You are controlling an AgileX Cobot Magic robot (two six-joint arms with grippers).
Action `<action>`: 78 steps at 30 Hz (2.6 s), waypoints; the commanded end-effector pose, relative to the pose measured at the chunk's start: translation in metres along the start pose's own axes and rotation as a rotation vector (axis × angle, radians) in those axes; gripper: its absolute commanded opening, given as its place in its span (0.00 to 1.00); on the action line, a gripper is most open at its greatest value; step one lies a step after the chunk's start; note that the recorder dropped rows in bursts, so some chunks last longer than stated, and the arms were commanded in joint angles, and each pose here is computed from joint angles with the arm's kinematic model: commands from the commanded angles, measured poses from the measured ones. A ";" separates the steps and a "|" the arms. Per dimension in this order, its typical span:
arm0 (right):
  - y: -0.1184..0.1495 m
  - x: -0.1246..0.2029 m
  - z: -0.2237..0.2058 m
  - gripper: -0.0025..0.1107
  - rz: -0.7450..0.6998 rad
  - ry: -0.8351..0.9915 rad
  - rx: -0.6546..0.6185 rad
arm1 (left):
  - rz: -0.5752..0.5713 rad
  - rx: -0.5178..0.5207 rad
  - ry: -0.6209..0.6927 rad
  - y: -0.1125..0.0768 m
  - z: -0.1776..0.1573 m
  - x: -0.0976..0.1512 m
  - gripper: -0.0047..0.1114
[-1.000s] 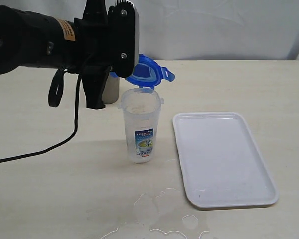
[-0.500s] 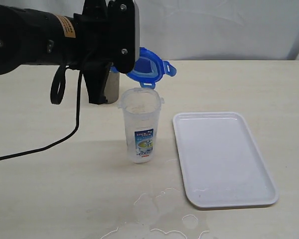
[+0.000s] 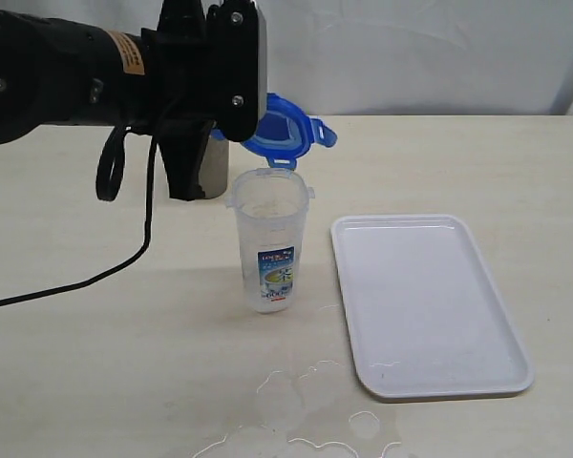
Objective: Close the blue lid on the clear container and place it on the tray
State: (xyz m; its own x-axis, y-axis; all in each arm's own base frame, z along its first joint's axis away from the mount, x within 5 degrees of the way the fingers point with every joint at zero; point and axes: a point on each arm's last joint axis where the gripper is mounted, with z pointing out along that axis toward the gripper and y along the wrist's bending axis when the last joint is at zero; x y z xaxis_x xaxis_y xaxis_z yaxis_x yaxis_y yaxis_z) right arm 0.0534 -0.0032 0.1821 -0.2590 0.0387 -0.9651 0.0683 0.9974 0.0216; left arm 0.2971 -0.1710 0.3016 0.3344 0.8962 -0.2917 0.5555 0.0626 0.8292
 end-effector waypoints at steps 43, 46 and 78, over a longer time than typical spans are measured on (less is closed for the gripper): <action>0.000 0.000 0.000 0.06 -0.006 -0.006 -0.001 | -0.224 -0.220 0.387 0.027 -0.020 -0.019 0.04; 0.000 0.000 0.000 0.06 -0.006 -0.006 -0.001 | -0.226 -0.200 0.368 0.021 -0.021 -0.031 0.04; 0.000 0.000 0.000 0.06 -0.006 -0.006 -0.001 | -0.138 -0.172 0.394 -0.029 0.001 -0.061 0.04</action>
State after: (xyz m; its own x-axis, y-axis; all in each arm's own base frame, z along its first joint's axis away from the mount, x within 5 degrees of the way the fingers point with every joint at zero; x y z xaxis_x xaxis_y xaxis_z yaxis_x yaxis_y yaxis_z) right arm 0.0534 -0.0032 0.1821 -0.2590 0.0387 -0.9651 0.0683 0.9974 0.0216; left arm 0.2618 -0.2294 0.2951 -0.0466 0.9719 -0.2306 0.4398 0.2272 0.8689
